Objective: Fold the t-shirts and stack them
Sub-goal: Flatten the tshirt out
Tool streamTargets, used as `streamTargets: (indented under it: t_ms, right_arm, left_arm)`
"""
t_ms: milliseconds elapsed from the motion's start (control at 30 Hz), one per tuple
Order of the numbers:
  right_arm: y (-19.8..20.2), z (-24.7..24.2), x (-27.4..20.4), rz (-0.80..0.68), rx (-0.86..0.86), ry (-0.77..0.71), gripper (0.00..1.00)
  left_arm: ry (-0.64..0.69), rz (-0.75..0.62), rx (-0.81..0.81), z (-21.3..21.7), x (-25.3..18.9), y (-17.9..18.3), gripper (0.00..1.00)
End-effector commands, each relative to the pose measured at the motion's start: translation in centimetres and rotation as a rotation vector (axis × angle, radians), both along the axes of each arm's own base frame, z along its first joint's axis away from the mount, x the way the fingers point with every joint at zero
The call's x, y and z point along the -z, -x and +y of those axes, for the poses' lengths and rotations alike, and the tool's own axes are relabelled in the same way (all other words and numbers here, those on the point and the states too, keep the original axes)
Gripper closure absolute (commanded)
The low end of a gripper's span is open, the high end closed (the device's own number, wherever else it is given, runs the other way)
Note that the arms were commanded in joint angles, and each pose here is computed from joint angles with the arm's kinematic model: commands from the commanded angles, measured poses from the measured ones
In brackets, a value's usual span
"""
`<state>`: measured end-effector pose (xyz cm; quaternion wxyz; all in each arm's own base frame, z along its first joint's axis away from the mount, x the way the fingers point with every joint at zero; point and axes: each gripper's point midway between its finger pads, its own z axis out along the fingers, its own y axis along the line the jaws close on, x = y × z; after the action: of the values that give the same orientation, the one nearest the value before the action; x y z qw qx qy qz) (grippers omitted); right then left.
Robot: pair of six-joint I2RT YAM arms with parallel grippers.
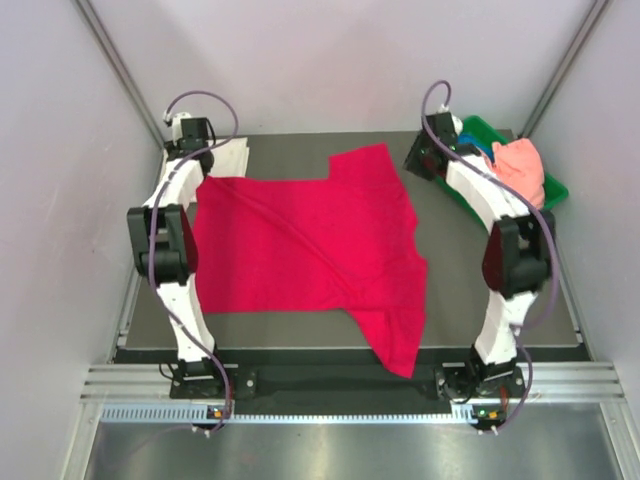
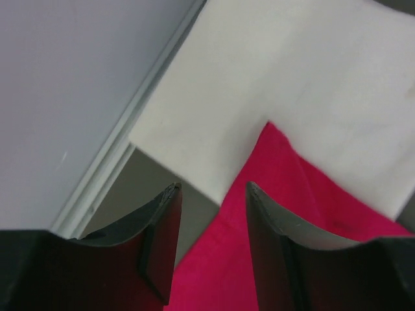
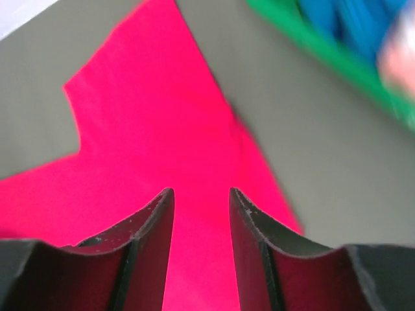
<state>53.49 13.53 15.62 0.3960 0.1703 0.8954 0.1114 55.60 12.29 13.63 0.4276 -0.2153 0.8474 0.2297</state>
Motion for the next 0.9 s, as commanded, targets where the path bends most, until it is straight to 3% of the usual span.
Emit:
streamTargets:
  t_ms: [0,67,200,400,567,867]
  right_arm:
    - [8.2,-1.0,-1.2,0.108,0.203,-0.122,0.61]
    - [11.3,-0.3,-2.2,0.1,0.199,-0.174,0.61]
    - [16.3,0.0,0.8,0.134,0.183,-0.169,0.61]
    - [18.6,0.0,5.7,0.197,0.133,-0.113,0.62]
    - [18.4,0.0,8.8,0.233,0.097,-0.064,0.63]
    - [17.8,-3.3,13.3,0.293,0.155,0.155,0.64]
  left_arm:
    - [0.147,-0.09,-0.071,-2.4,-5.1,5.1,0.51]
    - [0.272,-0.105,-0.049,-4.5,-4.1,6.6,0.52]
    - [0.382,-0.12,-0.109,-5.7,-1.5,11.2,0.52]
    - [0.497,-0.027,-0.288,-6.6,3.1,17.5,0.55]
    - [0.447,0.086,-0.474,-5.5,6.6,22.9,0.54]
    - [0.374,0.214,-0.688,-3.3,11.5,28.5,0.53]
